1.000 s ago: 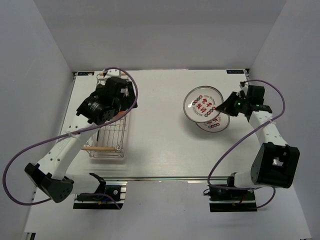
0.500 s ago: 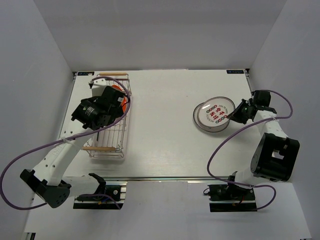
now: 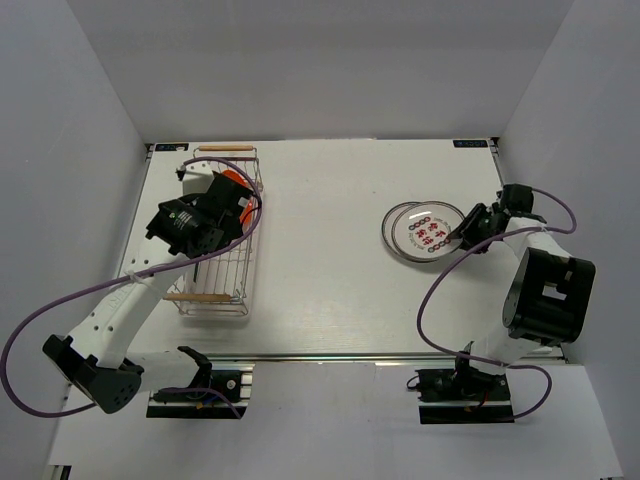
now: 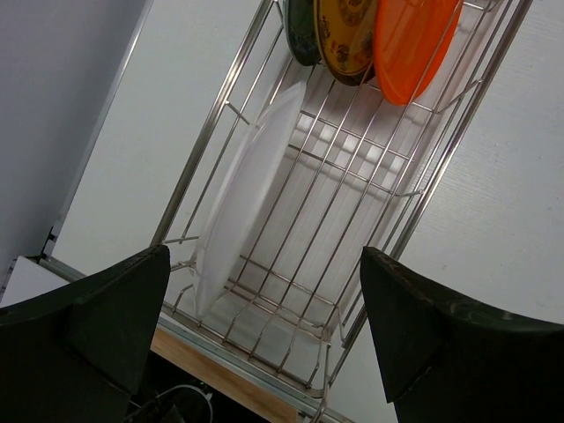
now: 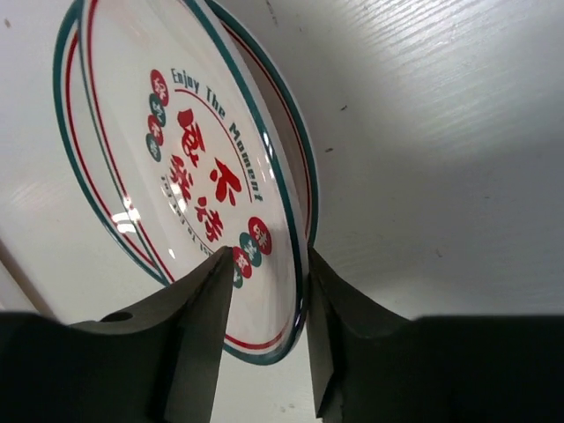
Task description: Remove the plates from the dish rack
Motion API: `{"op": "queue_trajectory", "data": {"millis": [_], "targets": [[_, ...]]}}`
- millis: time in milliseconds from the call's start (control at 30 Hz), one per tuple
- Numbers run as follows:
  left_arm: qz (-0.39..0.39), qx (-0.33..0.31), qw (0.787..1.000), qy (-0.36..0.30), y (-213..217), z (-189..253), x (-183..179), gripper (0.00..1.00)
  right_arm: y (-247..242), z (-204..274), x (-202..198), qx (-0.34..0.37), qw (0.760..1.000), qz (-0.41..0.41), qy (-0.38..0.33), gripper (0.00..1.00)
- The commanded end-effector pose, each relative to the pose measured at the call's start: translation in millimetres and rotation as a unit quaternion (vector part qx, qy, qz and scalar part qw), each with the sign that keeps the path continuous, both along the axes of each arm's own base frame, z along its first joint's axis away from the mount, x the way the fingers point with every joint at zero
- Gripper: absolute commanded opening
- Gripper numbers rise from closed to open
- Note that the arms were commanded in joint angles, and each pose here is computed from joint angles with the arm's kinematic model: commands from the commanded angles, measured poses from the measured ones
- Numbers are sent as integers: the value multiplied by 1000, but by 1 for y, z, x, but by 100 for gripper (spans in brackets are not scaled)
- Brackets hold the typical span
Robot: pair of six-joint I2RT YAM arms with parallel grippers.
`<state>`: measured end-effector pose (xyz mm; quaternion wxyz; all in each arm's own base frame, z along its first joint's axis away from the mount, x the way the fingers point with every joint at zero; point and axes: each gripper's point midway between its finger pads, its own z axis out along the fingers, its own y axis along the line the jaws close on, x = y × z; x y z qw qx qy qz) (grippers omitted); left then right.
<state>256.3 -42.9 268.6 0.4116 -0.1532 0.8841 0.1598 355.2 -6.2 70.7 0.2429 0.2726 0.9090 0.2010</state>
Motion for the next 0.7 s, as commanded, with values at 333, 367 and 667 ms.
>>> {"op": "queue_trajectory", "data": {"millis": [333, 367, 667], "targets": [[28, 18, 999, -6, 16, 11, -11, 98, 6, -7, -1, -62, 996, 56, 20, 89], [29, 17, 999, -7, 17, 12, -11, 98, 7, -8, 0, -63, 996, 58, 21, 89], [40, 25, 999, 7, 22, -2, -16, 98, -3, 4, 0, -122, 992, 35, 20, 89]]}}
